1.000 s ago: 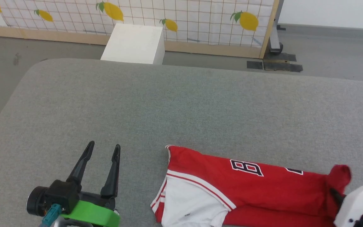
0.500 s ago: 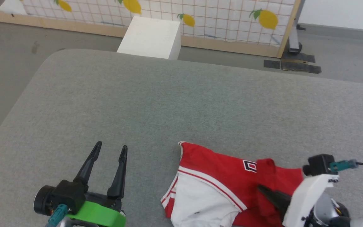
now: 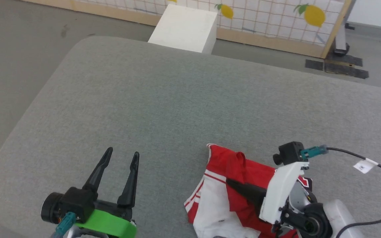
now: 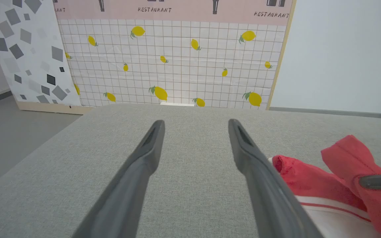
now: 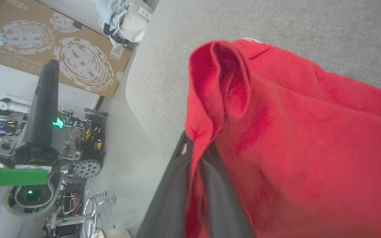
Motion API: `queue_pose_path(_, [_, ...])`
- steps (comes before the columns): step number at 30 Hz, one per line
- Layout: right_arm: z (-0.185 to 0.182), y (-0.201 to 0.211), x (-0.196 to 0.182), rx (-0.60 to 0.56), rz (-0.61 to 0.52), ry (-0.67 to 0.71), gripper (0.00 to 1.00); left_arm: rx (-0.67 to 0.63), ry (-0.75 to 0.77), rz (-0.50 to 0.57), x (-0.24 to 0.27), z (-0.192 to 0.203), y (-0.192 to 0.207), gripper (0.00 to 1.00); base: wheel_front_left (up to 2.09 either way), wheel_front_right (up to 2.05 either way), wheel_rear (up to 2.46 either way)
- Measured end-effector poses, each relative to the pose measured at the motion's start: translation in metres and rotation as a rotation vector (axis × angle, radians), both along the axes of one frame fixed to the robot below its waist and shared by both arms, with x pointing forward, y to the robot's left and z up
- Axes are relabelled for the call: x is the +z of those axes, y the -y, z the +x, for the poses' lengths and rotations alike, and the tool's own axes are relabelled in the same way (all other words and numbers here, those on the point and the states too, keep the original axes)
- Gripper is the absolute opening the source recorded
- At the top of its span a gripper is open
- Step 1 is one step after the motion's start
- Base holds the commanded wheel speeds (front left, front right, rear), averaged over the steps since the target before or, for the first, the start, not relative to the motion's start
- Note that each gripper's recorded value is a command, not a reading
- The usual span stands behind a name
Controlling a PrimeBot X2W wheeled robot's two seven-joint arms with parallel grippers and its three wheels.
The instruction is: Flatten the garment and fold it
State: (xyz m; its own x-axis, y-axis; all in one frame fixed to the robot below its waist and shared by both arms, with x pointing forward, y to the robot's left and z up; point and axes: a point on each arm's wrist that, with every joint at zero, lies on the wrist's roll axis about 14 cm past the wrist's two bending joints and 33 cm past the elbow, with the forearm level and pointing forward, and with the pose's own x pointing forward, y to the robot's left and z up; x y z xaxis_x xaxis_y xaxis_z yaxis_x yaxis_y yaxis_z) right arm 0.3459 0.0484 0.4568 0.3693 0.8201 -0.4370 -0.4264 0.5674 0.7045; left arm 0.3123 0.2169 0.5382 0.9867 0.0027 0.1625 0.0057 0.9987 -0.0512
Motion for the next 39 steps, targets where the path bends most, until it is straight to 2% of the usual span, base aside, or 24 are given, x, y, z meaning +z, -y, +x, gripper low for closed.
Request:
queue_pose_path(7, [0.003,-0.018,-0.026,0.036,-0.043,-0.041,0.0,0.037,-0.017,0.002,-0.004,-0.004,-0.01,1.0,0.0,0.0,0.0])
queue_pose_path(8, [0.004,-0.02,-0.029,0.039,-0.044,-0.047,0.42,0.041,-0.02,0.002,-0.005,-0.005,-0.011,1.0,0.0,0.0,0.0])
queue_pose_path(9, [0.004,-0.023,-0.029,0.039,-0.037,-0.048,1.0,0.045,-0.022,0.001,-0.005,-0.005,-0.011,1.0,0.0,0.0,0.0])
queue_pose_path(17, [0.005,-0.038,-0.018,0.041,0.03,-0.034,1.0,0.049,-0.021,-0.001,-0.005,-0.002,-0.013,1.0,0.0,0.0,0.0])
queue_pose_path(21, [0.025,-0.03,-0.005,-0.02,0.007,0.082,1.0,0.032,-0.013,-0.006,-0.004,0.001,-0.008,1.0,0.0,0.0,0.0])
queue_pose_path(25, [0.057,-0.008,0.021,-0.079,-0.086,0.355,1.0,0.016,0.001,-0.015,0.0,0.004,-0.004,1.0,0.0,0.0,0.0])
queue_pose_path(30, [0.092,0.047,0.05,-0.18,-0.233,0.673,1.0,-0.005,0.022,-0.036,0.005,0.008,0.002,1.0,0.0,0.0,0.0])
queue_pose_path(36, [0.112,0.116,0.093,-0.355,-0.324,0.958,1.0,-0.044,0.036,-0.079,0.007,0.016,0.013,1.0,0.0,0.0,0.0])
queue_pose_path(39, [0.108,0.148,0.105,-0.453,-0.346,1.038,1.0,-0.067,0.036,-0.091,0.007,0.019,0.019,1.0,0.0,0.0,0.0])
